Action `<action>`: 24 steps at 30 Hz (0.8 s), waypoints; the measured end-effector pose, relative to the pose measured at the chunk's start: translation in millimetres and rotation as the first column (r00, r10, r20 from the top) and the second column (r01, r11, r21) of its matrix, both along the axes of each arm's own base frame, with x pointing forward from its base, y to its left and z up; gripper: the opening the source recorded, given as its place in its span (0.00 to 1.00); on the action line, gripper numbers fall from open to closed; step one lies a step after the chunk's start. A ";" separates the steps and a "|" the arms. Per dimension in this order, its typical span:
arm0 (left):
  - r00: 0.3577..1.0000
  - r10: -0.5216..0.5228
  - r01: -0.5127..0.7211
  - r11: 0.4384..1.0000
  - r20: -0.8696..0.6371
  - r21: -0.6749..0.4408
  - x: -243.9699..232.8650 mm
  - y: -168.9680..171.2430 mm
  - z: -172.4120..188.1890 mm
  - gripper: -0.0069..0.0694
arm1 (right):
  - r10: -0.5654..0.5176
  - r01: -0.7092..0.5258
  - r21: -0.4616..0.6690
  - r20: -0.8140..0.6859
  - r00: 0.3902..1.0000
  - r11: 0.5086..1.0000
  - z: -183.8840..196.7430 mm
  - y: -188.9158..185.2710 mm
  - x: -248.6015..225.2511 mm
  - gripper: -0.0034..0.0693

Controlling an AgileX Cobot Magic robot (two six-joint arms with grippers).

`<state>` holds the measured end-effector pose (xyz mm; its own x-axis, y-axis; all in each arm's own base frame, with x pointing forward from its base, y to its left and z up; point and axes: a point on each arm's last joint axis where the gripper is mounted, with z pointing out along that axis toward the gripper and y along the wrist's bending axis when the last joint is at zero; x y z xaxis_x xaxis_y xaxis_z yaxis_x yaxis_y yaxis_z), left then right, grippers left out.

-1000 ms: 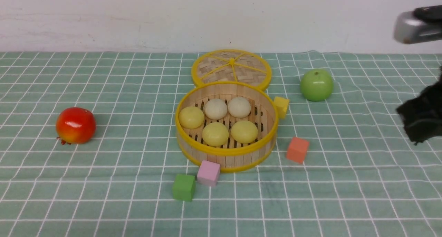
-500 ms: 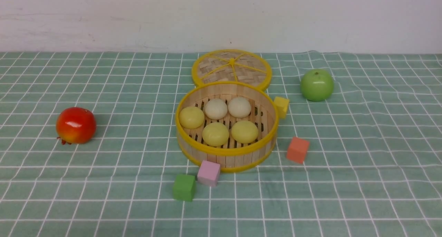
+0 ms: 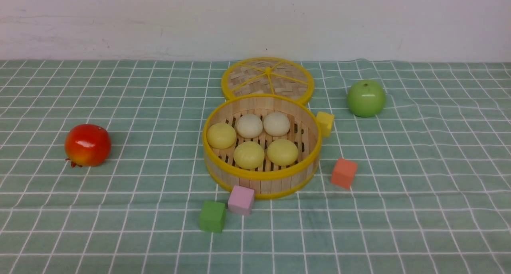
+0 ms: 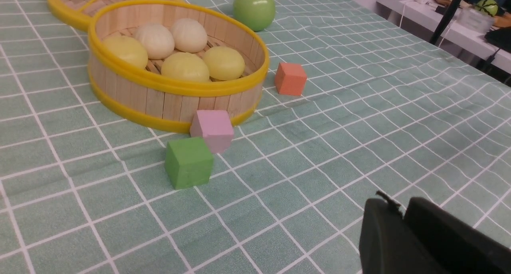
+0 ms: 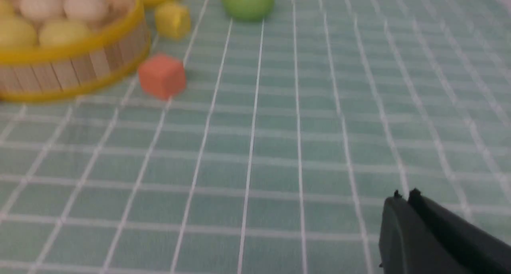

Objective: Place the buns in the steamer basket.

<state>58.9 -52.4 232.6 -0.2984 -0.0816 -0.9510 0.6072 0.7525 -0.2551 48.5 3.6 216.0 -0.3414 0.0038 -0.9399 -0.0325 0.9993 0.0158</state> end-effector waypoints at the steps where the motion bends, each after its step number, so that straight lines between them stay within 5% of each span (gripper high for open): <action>1: 1.000 0.000 0.000 1.000 0.000 0.000 0.0 0.0 0.0 0.18 | -0.001 0.001 0.008 -0.012 1.000 1.000 -15.7 0.2 0.6 0.02; 5: 1.000 0.000 0.000 1.000 0.000 0.000 0.0 0.0 0.0 0.18 | -0.010 0.009 0.022 0.015 1.000 1.000 -41.9 -0.1 2.7 0.02; 24: 1.000 0.000 0.000 1.000 0.000 0.000 0.0 0.0 0.0 0.19 | -0.032 0.029 0.076 0.039 0.999 0.997 -41.6 -0.2 3.4 0.02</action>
<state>58.9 -52.4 232.6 -0.2984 -0.0816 -0.9509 0.6072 0.7525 -0.2551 52.0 3.4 174.4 -0.3017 0.0848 -0.9496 -0.0043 0.9959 0.0903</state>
